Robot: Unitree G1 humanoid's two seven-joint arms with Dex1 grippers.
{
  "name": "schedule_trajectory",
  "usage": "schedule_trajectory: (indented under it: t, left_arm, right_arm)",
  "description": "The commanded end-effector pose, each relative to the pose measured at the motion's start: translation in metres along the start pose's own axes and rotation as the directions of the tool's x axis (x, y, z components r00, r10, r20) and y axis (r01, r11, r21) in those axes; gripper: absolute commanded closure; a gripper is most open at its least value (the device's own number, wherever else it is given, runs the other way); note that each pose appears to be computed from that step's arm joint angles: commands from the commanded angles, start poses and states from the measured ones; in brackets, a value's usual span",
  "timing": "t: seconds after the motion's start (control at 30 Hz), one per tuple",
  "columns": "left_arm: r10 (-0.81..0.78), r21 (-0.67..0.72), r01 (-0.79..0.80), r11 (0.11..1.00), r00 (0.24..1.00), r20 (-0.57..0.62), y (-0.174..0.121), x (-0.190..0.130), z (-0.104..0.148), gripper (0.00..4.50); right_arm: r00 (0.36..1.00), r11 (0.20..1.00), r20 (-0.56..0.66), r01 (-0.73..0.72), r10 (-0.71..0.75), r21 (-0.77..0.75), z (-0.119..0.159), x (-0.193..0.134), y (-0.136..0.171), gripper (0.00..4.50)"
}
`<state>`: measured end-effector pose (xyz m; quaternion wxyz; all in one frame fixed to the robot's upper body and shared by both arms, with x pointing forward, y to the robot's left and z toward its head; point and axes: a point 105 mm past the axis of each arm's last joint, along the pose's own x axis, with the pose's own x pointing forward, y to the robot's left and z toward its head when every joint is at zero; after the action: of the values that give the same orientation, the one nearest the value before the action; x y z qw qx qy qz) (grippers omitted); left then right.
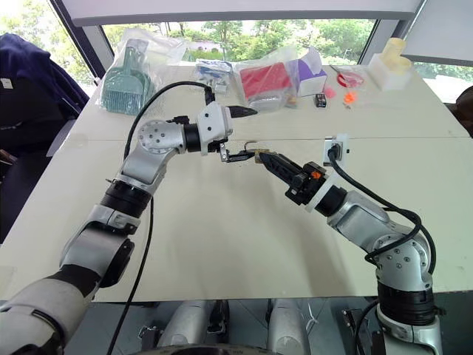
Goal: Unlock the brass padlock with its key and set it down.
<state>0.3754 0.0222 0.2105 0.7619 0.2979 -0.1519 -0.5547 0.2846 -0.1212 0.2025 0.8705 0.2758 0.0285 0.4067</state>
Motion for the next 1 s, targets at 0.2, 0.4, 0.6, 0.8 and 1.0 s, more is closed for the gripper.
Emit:
schedule_trajectory:
  t: [0.2, 0.4, 0.6, 0.8, 1.0]
  left_arm:
    - [-0.103, -0.356, 0.096, 0.930, 0.995, -0.001, -0.039, -0.043, -0.006, 0.19]
    - [-0.149, -0.469, 0.128, 0.874, 0.989, -0.008, -0.067, -0.057, 0.003, 0.19]
    - [-0.132, -0.499, 0.108, 0.860, 0.991, -0.013, -0.071, -0.059, 0.006, 0.16]
    - [-0.134, -0.488, 0.103, 0.867, 0.991, -0.029, -0.071, -0.060, 0.006, 0.16]
    - [-0.123, -0.518, 0.060, 0.853, 0.988, -0.089, -0.070, -0.072, -0.008, 0.16]
  right_arm:
    - [0.946, 0.950, -0.160, 0.298, -0.282, 0.089, -0.025, -0.024, -0.070, 4.50]
    - [0.911, 0.939, -0.290, 0.332, -0.294, 0.092, -0.044, -0.019, -0.087, 4.50]
    - [0.903, 0.947, -0.325, 0.316, -0.281, 0.058, -0.045, -0.016, -0.091, 3.01]
    - [0.883, 0.941, -0.333, 0.336, -0.331, -0.045, -0.038, -0.032, -0.097, 0.04]
    - [0.870, 0.902, -0.299, 0.299, -0.392, -0.313, -0.008, -0.073, -0.090, 0.04]
